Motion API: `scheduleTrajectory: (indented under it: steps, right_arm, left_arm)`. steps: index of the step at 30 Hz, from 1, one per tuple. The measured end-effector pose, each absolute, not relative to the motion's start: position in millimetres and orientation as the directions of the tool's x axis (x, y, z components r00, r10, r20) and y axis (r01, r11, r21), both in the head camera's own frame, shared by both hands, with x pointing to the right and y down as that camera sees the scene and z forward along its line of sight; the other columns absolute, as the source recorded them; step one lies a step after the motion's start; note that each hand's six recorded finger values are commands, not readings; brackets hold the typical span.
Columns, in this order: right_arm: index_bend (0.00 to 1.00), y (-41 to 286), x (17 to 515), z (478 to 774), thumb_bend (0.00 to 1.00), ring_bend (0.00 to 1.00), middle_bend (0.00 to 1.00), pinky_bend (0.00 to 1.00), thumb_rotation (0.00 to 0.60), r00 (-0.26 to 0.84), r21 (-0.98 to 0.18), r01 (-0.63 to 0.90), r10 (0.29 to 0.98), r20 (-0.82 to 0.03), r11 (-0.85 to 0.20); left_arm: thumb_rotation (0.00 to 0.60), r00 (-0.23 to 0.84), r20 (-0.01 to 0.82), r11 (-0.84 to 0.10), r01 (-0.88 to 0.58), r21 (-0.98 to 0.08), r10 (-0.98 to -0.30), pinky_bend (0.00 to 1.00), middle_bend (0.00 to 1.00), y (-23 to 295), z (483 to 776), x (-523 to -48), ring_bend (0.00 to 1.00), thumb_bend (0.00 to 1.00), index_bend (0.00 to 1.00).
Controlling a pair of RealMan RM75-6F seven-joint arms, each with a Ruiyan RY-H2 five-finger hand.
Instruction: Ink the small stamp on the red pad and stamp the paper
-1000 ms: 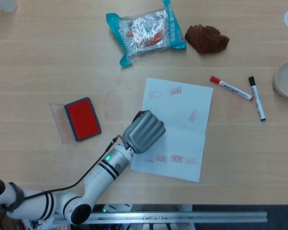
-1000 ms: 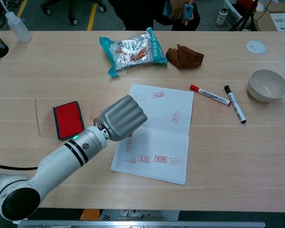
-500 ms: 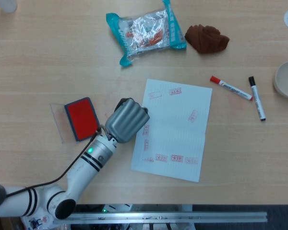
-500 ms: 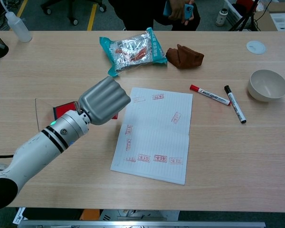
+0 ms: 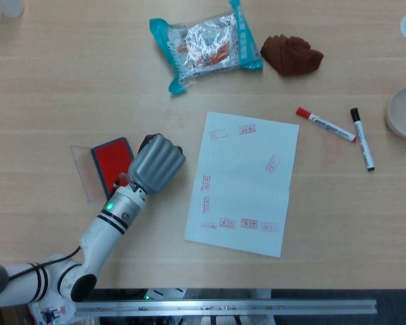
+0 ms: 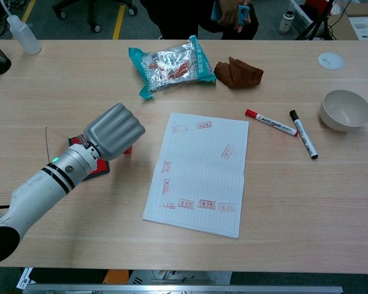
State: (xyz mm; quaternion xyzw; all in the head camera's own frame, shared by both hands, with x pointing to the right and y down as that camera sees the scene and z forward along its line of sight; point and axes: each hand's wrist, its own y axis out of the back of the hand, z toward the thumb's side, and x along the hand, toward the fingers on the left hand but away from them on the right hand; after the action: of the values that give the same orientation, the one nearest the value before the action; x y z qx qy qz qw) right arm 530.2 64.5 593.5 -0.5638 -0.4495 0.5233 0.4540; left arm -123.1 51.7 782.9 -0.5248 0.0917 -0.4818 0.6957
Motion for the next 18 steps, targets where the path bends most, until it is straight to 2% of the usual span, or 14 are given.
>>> scheduleTrajectory:
  steps: [18]
  right_arm:
    - [0.2, 65.1, 528.0, 591.5, 0.2, 0.18, 0.35, 0.19, 0.6, 0.049, -0.983, 0.028, 0.983, -0.178, -0.179]
  left_arm:
    - [0.6, 0.509, 0.385, -0.013, 0.591, -0.807, -0.77, 1.0, 1.0, 50.2, 791.4, -128.1, 1.0, 0.27, 0.53]
